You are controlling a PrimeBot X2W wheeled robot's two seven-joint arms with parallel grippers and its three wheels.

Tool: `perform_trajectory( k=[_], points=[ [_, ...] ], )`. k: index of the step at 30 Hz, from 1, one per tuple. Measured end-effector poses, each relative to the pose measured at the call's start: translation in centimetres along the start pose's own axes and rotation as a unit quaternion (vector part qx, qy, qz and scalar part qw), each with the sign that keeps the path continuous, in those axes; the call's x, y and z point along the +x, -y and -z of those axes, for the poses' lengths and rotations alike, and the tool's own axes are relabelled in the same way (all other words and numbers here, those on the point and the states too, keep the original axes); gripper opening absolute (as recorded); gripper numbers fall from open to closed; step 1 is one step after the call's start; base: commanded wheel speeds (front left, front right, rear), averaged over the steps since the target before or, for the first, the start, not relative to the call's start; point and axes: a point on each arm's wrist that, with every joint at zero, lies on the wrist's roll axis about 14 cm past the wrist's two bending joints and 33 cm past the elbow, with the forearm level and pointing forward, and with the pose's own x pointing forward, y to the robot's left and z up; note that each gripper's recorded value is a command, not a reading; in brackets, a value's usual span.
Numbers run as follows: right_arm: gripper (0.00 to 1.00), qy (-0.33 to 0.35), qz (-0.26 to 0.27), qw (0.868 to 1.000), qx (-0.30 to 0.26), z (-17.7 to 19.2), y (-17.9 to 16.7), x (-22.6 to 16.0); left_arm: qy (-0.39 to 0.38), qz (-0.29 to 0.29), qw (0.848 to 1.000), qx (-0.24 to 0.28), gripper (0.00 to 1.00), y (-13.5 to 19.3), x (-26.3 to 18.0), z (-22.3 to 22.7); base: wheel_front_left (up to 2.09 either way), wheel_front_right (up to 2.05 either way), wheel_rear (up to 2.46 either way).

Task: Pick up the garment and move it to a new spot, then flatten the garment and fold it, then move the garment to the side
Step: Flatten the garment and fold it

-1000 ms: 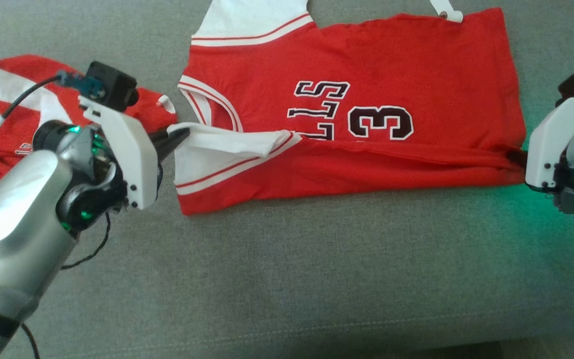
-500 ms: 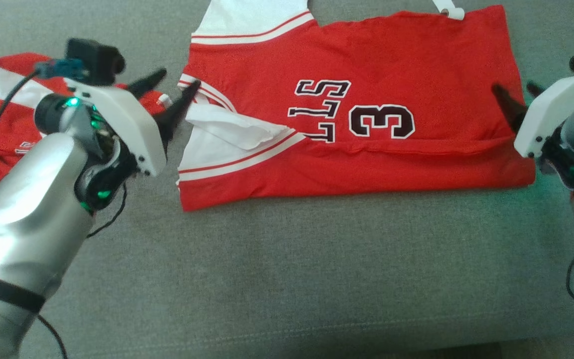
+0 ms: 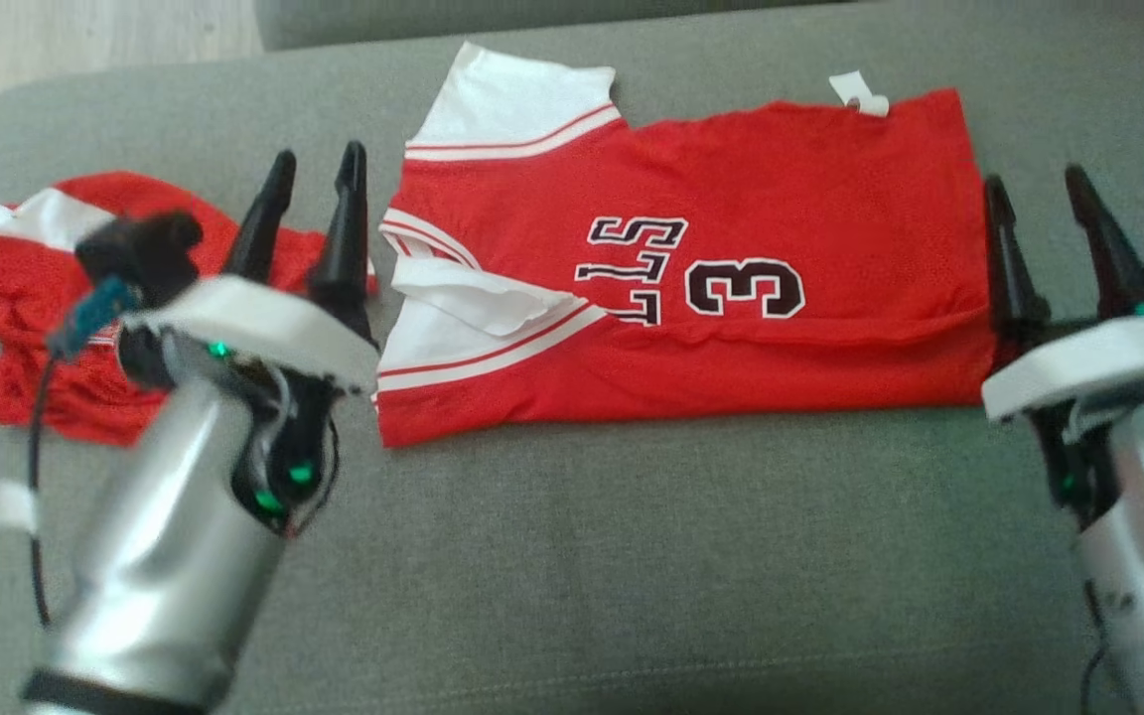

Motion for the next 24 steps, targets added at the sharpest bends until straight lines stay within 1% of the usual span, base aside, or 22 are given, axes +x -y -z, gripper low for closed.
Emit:
perform_trajectory(
  k=[2,8,10,13,18,24],
  points=[
    [1.0,0.018,0.011,1.0,0.016,-0.2,-0.4,-0.9,0.023,-0.008,1.0,0.001,1.0,0.4,-1.1,-0.6,0.0,0.0,0.0],
    [1.0,0.047,0.031,0.998,0.01,-0.7,-1.9,-3.6,0.049,-0.031,0.997,0.052,1.0,0.9,-4.9,-0.1,0.0,0.0,0.0],
    [1.0,0.053,0.036,0.998,-0.001,-0.9,-2.1,-4.7,0.051,-0.036,0.997,0.055,1.0,1.3,-5.9,0.3,0.0,0.0,0.0],
    [1.0,0.05,0.043,0.998,-0.009,-0.5,-2.4,-6.2,0.044,-0.038,0.996,0.073,1.0,1.5,-7.3,1.1,0.0,0.0,0.0],
    [1.0,0.034,0.062,0.997,0.005,0.9,-2.1,-8.2,0.022,-0.044,0.995,0.082,1.0,1.1,-9.2,2.8,0.0,0.0,0.0],
    [1.0,0.034,0.068,0.997,0.018,1.0,-2.0,-8.4,-0.022,-0.033,0.995,0.093,1.0,0.9,-9.3,5.5,0.0,0.0,0.0]
  ],
)
